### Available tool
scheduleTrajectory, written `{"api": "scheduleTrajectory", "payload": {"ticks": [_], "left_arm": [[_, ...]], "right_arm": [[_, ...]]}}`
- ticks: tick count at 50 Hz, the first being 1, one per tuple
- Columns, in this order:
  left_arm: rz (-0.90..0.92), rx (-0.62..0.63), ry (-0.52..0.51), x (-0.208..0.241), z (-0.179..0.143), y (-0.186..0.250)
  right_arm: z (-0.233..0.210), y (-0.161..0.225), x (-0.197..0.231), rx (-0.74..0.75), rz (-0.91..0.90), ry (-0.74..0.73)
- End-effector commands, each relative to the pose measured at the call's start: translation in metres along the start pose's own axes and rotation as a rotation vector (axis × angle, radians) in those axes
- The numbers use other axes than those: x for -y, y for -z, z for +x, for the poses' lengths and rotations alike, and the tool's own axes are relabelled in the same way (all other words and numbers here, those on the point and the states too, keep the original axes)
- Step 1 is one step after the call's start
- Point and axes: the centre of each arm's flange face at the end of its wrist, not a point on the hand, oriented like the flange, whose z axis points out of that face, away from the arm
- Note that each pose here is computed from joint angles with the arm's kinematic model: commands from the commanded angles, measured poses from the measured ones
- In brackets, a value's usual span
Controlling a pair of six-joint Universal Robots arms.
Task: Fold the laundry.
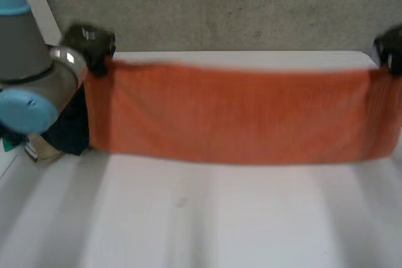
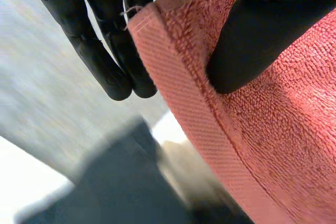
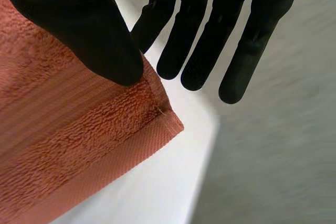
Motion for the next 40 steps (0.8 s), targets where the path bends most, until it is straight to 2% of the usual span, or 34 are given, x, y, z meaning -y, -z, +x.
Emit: {"api": "scheduleTrajectory", "payload": {"ticks": [1, 3, 6, 15, 22, 29, 34, 40], "left_arm": [[0.547, 0.259, 0.181, 0.092, -0.057, -0.021], [0.699, 0.337, 0.227, 0.11, -0.073, -0.018], [0.792, 0.397, 0.237, 0.117, -0.082, -0.016], [0.593, 0.319, 0.266, 0.062, -0.06, -0.03], [0.403, 0.198, 0.281, -0.009, -0.015, -0.032], [0.222, 0.021, 0.238, -0.074, 0.044, -0.016], [0.052, -0.059, 0.135, -0.1, 0.064, 0.021], [-0.154, -0.159, 0.047, -0.102, 0.066, 0.081]], "right_arm": [[0.065, -0.012, 0.07, -0.374, 0.492, -0.215], [0.083, -0.004, 0.086, -0.473, 0.648, -0.273], [0.09, 0.001, 0.093, -0.532, 0.729, -0.264], [0.048, -0.006, 0.071, -0.362, 0.606, -0.253], [-0.001, -0.024, 0.018, -0.19, 0.389, -0.238], [-0.046, -0.033, -0.051, -0.026, 0.135, -0.146], [-0.057, -0.015, -0.091, 0.076, -0.068, -0.096], [-0.035, 0.026, -0.106, 0.173, -0.26, -0.029]]}}
